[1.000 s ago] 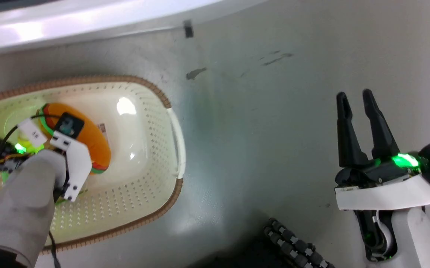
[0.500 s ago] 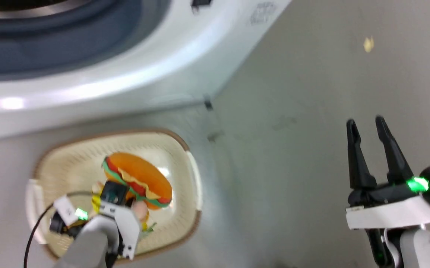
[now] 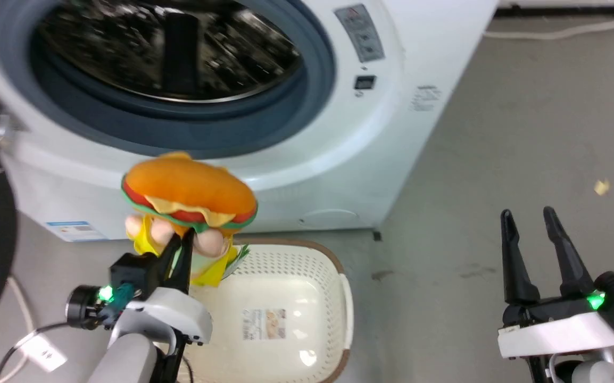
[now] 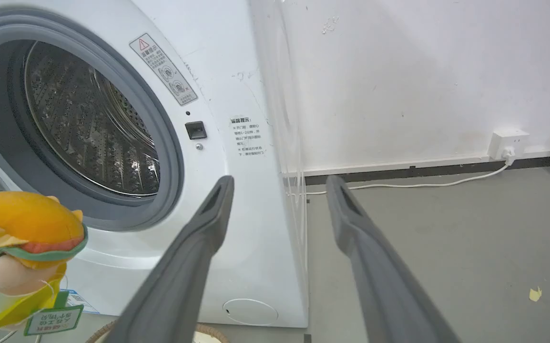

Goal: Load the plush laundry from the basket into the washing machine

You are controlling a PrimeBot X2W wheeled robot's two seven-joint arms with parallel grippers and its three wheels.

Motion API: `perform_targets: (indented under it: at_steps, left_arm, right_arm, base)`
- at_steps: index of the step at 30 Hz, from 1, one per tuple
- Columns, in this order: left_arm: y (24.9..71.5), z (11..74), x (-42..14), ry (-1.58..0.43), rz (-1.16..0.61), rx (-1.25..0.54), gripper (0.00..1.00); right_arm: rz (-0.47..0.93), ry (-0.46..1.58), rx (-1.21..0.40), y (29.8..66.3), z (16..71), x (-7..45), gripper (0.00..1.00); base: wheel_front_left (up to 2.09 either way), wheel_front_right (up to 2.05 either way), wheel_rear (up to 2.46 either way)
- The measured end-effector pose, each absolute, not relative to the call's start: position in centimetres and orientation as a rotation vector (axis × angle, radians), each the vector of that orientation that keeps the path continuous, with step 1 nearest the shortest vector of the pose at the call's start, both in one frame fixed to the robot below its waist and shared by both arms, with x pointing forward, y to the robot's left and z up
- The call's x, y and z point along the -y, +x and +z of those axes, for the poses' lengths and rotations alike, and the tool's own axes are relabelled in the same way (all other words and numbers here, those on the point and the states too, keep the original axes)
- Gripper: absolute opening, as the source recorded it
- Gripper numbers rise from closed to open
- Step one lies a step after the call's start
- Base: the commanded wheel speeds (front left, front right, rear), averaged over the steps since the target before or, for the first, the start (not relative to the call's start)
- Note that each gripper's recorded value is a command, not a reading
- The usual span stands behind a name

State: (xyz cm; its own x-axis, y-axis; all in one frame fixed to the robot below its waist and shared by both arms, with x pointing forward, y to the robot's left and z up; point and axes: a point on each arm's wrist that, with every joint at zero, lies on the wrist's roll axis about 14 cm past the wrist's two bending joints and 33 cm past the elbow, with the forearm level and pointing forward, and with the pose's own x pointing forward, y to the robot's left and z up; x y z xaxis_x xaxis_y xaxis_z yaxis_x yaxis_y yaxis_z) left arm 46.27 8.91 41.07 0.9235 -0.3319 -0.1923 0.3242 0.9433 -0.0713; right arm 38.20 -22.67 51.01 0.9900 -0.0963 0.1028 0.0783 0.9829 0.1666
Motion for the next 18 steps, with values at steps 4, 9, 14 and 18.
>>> perform_targets:
  at_steps: [4,9,14,18]
  left_arm:
    - [46.2,46.9,-10.5,-0.072,-0.275,-0.027,0.0]
    - [47.1,51.1,-10.4,-0.117,-0.257,0.114,0.0]
    - [49.9,51.9,-9.8,-0.12,-0.288,0.162,0.0]
    - [53.6,51.5,-9.8,-0.104,-0.295,0.154,0.0]
  right_arm:
    - [-0.047,0.175,0.134,38.6,51.8,21.4,1.0]
    - [-0.024,0.18,0.115,39.1,51.1,20.6,1.0]
    - [-0.002,0.191,0.089,40.5,50.0,19.8,1.0]
    - [-0.01,0.194,0.067,41.3,49.0,20.0,1.0]
  base:
    - [0.0,0.0,0.0]
    - [0.0,0.0,0.0]
    - [0.0,0.0,0.0]
    - [0.0,0.0,0.0]
